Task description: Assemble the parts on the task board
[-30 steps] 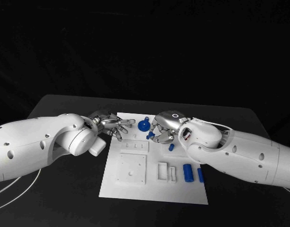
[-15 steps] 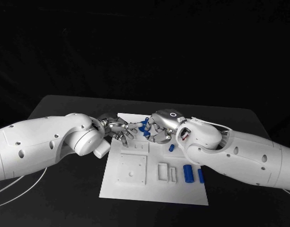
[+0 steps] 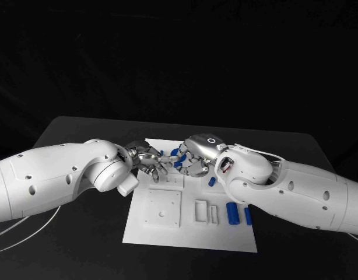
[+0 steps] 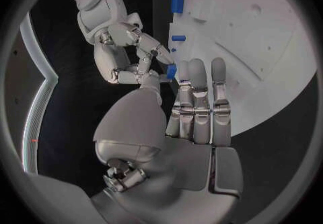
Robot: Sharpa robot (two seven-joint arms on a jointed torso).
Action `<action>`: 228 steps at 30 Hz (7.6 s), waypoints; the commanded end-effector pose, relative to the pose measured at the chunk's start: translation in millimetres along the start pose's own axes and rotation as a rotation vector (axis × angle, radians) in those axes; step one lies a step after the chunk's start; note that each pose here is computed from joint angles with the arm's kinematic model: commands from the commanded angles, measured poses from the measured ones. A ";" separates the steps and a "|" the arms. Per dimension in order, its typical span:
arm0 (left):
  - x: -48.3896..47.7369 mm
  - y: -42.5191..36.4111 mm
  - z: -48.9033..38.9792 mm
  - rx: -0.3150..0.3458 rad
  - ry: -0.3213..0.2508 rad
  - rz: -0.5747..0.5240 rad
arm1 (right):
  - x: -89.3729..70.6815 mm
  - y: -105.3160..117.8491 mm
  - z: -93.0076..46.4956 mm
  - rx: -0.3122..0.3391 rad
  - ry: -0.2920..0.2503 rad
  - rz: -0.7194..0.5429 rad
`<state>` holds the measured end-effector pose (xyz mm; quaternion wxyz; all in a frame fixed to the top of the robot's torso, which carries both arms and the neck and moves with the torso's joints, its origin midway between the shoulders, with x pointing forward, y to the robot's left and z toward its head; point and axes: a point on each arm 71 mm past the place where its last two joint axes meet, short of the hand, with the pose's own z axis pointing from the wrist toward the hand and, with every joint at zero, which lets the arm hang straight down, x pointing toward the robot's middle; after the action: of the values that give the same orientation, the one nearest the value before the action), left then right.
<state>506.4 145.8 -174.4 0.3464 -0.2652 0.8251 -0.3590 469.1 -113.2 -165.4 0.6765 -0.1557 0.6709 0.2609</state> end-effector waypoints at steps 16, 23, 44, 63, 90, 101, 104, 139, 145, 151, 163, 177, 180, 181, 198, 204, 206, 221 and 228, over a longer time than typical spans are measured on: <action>7.6 -3.9 1.6 0.037 0.061 0.011 | 0.0 7.2 2.3 -0.018 -0.001 0.009; 8.5 -4.5 1.7 0.041 0.069 0.005 | 0.4 8.2 3.0 -0.019 0.001 0.009; 5.7 -5.2 1.6 0.064 0.056 -0.033 | 1.4 7.3 3.6 -0.019 0.010 0.010; 9.1 -5.6 1.6 0.076 0.107 -0.051 | 0.7 5.0 3.9 -0.017 -0.009 0.011; 9.0 -0.5 0.4 0.074 0.114 -0.012 | -1.6 -2.0 -0.2 -0.020 -0.028 0.066; 7.9 1.6 0.4 0.072 0.103 -0.003 | -1.7 -5.7 -2.7 -0.016 -0.017 0.091; 7.9 1.8 0.2 0.073 0.104 -0.002 | -1.2 -7.2 -3.0 -0.014 -0.011 0.094; -12.5 16.4 7.4 -0.094 0.044 0.101 | -7.5 -43.8 -12.1 0.074 -0.028 0.140; -21.3 16.9 10.9 -0.203 0.062 0.186 | -23.4 -68.3 -16.3 0.142 -0.113 0.243; -26.3 11.4 16.0 -0.294 0.107 0.282 | -34.2 -91.5 -20.5 0.209 -0.161 0.350; -15.8 -14.2 32.9 -0.298 0.070 0.416 | -39.5 -110.2 -21.5 0.258 -0.186 0.400; 2.1 -34.9 42.7 -0.252 0.025 0.543 | -38.4 -108.4 -18.7 0.256 -0.179 0.408; 5.4 -38.0 44.6 -0.247 0.026 0.565 | -38.2 -107.9 -18.3 0.255 -0.177 0.408; 6.1 -38.7 45.1 -0.246 0.026 0.570 | -38.1 -107.7 -18.2 0.255 -0.177 0.408; 14.6 -35.3 55.2 -0.272 0.040 0.625 | -37.2 -104.1 -16.4 0.247 -0.167 0.412; 15.8 -30.2 58.0 -0.284 0.038 0.627 | -37.0 -104.1 -16.3 0.248 -0.164 0.412; 16.2 -28.2 58.7 -0.288 0.038 0.627 | -36.7 -104.4 -16.3 0.249 -0.163 0.412; 18.1 -13.6 62.1 -0.307 0.038 0.618 | -36.0 -104.7 -16.1 0.251 -0.159 0.412; 17.3 -10.3 62.0 -0.309 0.034 0.617 | -35.7 -104.7 -16.1 0.250 -0.158 0.412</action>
<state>544.9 102.5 -204.2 0.3786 -0.0504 0.9172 -0.1136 516.2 -214.1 -145.0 0.6767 0.0958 0.6574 0.3173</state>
